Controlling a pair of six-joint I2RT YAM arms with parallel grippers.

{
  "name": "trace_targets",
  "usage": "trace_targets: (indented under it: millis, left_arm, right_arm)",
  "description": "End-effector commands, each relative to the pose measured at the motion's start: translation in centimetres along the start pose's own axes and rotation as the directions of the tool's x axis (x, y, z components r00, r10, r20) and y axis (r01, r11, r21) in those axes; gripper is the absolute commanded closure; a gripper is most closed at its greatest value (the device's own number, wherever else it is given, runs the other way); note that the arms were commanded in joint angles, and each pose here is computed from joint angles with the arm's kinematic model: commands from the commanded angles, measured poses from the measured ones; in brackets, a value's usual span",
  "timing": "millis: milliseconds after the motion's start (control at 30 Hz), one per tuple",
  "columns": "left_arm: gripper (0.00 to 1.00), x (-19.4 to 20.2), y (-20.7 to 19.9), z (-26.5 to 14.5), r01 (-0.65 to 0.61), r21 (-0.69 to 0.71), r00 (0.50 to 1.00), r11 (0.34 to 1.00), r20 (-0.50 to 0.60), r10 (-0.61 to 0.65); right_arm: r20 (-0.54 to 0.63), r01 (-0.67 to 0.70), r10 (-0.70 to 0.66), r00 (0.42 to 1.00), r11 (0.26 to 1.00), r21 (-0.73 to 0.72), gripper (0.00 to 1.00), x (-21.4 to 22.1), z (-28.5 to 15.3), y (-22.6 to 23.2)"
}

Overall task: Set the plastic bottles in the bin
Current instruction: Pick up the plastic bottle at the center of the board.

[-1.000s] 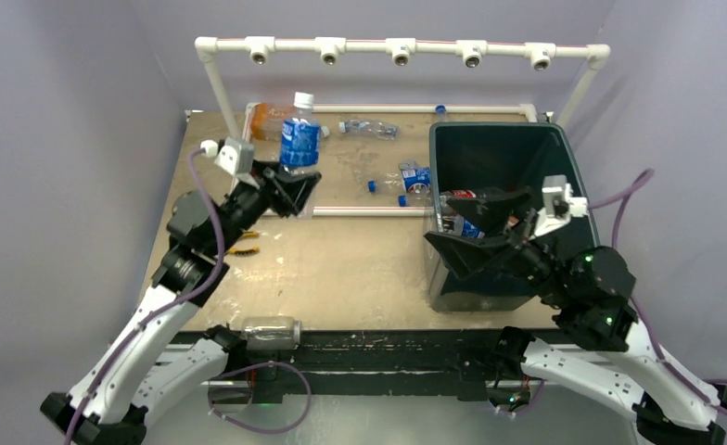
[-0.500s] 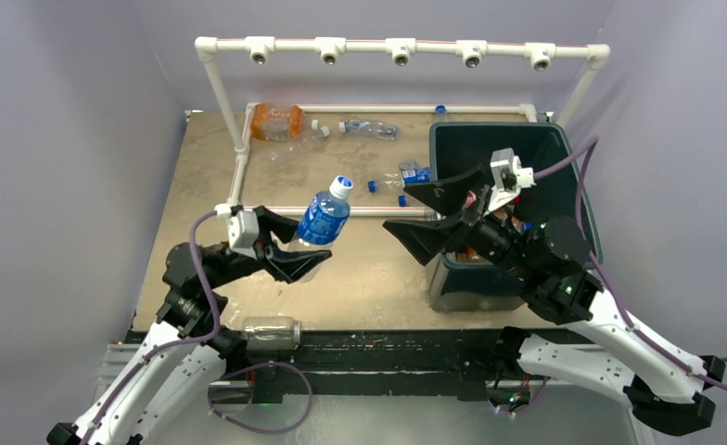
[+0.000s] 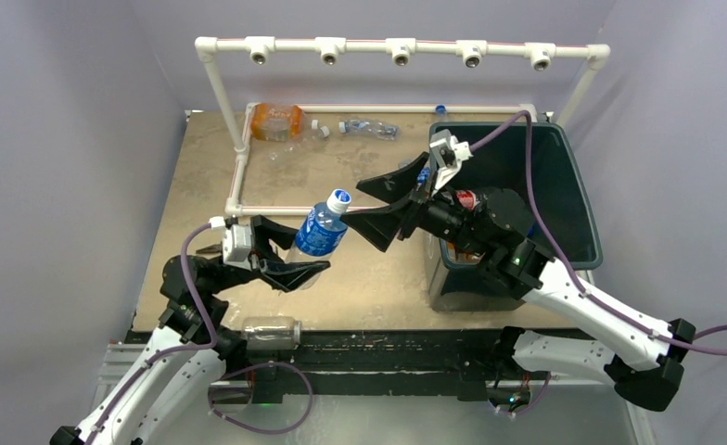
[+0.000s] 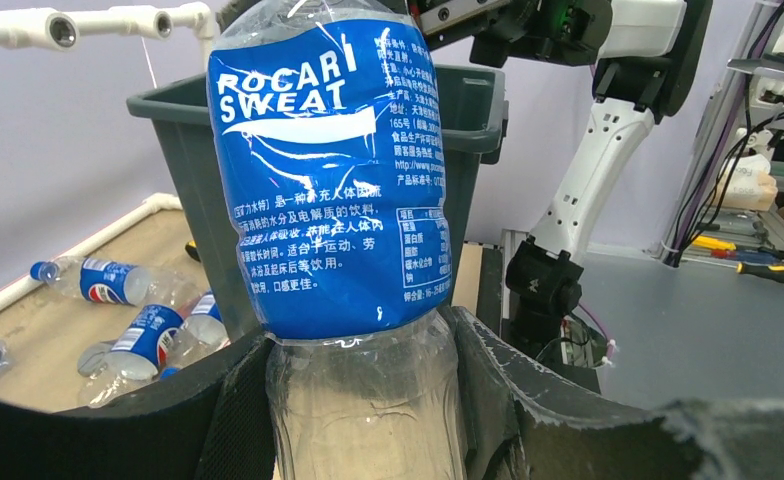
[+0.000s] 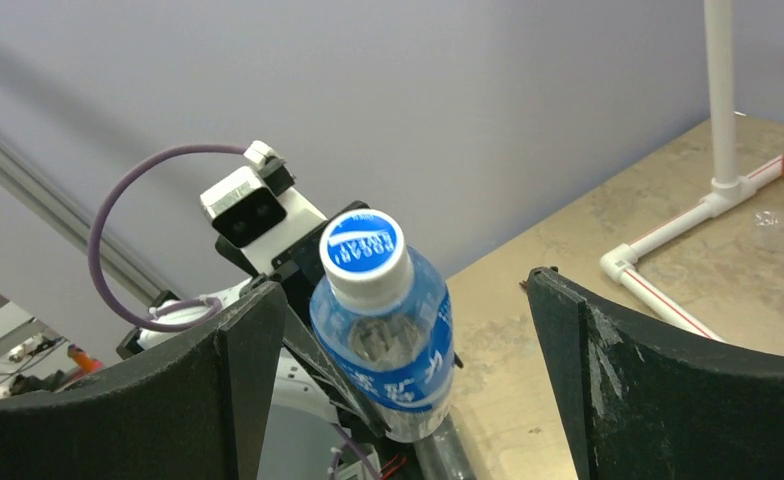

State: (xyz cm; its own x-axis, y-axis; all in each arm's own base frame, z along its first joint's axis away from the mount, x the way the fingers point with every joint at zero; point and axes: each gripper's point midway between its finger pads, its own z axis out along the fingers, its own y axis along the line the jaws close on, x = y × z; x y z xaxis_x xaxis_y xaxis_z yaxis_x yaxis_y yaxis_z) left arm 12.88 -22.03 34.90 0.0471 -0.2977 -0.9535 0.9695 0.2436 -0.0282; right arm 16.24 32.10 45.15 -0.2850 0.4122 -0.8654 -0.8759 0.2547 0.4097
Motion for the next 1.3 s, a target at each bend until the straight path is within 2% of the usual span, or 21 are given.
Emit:
trace_targets:
  millis: [0, 133, 467, 700, 733, 833, 867, 900, 967, 1033, 1133, 1267]
  left_arm:
    - [0.7, -0.7, -0.5, 0.0, -0.02, 0.025, 0.999, 0.999, 0.04, 0.019]
    - [0.71, -0.4, -0.5, -0.1, -0.012, 0.026, 0.999, 1.0, 0.04, 0.011]
    - [0.73, -0.1, -0.7, -0.2, 0.002, 0.034, 0.999, 0.999, 0.044, -0.003]
    - [0.74, 0.0, -0.7, -0.4, -0.002, 0.031, 0.999, 1.0, 0.043, 0.0]
    - [0.74, 0.0, -0.7, -0.4, -0.001, 0.03, 0.999, 1.0, 0.042, 0.0]
    - [0.73, 0.1, -0.6, -0.4, 0.004, 0.026, 0.999, 1.0, 0.041, -0.006]
    - [0.7, 0.2, -0.5, -0.4, 0.012, 0.02, 0.999, 1.0, 0.038, -0.013]
    - [0.61, 0.2, -0.4, -0.4, 0.017, 0.009, 0.999, 1.0, 0.035, -0.017]
    - [0.32, 0.1, 0.3, -0.4, 0.022, -0.035, 0.999, 0.999, 0.03, -0.021]
    - [0.14, -0.1, 1.8, -0.6, 0.036, -0.131, 0.999, 0.991, 0.031, -0.032]
    - [0.04, -0.7, 3.6, -1.2, 0.039, -0.257, 0.999, 0.966, 0.043, -0.029]
    - [0.01, -1.0, 5.2, -1.9, 0.031, -0.356, 0.999, 0.934, 0.049, -0.014]
  right_arm:
    - [0.087, -0.003, 0.012, 0.996, 0.995, -0.104, 0.07, -3.5, 0.6, 2.9]
    - [0.079, -0.006, 0.014, 0.997, 0.995, -0.103, 0.11, -3.1, 1.1, 2.6]
    - [0.014, -0.036, 0.037, 0.999, 0.994, -0.1, 0.28, -1.0, 2.7, 2.1]
    - [-0.013, -0.043, 0.042, 0.999, 0.992, -0.115, 0.51, 0.1, 3.3, 2.4]
    - [-0.014, -0.042, 0.041, 0.999, 0.992, -0.116, 0.56, 0.1, 3.3, 2.5]
    - [0.005, -0.02, 0.02, 1.0, 0.993, -0.116, 0.85, -0.3, 3.0, 2.8]
    - [0.015, -0.011, 0.013, 1.0, 0.993, -0.114, 0.93, -0.6, 2.8, 2.9]
    - [0.024, -0.005, 0.008, 1.0, 0.994, -0.109, 1.0, -0.9, 2.6, 2.9]
    - [0.05, 0.019, -0.014, 0.999, 0.995, -0.098, 1.0, -1.8, 2.1, 3.0]
    - [0.084, 0.064, -0.056, 0.995, 0.994, -0.087, 1.0, -3.4, 1.3, 3.4]
    - [0.156, 0.157, -0.154, 0.976, 0.988, -0.006, 1.0, -7.6, -0.4, 3.7]
    - [0.252, 0.272, -0.318, 0.914, 0.941, 0.202, 1.0, -14.3, -3.6, 2.9]
